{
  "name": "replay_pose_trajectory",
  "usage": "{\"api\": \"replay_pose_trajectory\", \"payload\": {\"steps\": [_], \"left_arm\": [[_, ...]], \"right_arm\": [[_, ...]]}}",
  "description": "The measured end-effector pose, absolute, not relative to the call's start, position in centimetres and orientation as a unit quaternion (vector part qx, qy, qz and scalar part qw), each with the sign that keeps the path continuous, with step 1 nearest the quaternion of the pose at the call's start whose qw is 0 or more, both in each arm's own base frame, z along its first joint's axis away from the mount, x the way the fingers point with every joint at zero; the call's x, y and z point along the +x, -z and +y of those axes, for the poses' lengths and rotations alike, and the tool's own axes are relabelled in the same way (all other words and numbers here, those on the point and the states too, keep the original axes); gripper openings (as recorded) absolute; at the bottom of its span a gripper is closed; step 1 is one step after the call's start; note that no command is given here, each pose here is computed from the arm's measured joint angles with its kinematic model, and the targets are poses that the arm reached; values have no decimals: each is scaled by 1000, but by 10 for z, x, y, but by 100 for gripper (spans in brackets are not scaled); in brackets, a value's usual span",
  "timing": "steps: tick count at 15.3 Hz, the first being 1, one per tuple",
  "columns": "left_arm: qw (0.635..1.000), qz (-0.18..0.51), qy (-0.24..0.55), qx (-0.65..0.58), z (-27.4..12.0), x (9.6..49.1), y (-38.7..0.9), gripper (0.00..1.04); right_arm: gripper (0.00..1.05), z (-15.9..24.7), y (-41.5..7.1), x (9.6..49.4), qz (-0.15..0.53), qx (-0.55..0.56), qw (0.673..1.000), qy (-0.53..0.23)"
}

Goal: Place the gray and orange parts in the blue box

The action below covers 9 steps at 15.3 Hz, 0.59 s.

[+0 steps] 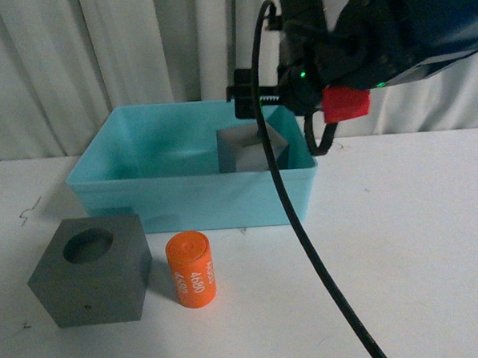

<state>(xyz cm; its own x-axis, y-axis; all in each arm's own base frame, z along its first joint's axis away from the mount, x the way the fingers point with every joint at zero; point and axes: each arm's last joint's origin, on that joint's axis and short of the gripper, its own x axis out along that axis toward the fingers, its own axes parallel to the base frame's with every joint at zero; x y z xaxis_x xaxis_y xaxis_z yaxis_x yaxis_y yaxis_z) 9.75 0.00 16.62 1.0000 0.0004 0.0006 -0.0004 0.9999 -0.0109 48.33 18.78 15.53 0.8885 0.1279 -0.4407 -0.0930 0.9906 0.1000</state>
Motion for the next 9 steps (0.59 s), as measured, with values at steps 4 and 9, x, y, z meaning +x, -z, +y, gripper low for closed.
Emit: {"api": "replay_pose_trajectory", "payload": {"steps": [4, 9], "left_arm": [[1000, 0, 0, -5, 0, 97, -166, 98], [1000, -1, 0, -5, 0, 97, -166, 98]], "right_arm": [[98, 82, -276, 369, 89, 134, 987, -16], [76, 15, -177, 191, 94, 115, 989, 12]]}}
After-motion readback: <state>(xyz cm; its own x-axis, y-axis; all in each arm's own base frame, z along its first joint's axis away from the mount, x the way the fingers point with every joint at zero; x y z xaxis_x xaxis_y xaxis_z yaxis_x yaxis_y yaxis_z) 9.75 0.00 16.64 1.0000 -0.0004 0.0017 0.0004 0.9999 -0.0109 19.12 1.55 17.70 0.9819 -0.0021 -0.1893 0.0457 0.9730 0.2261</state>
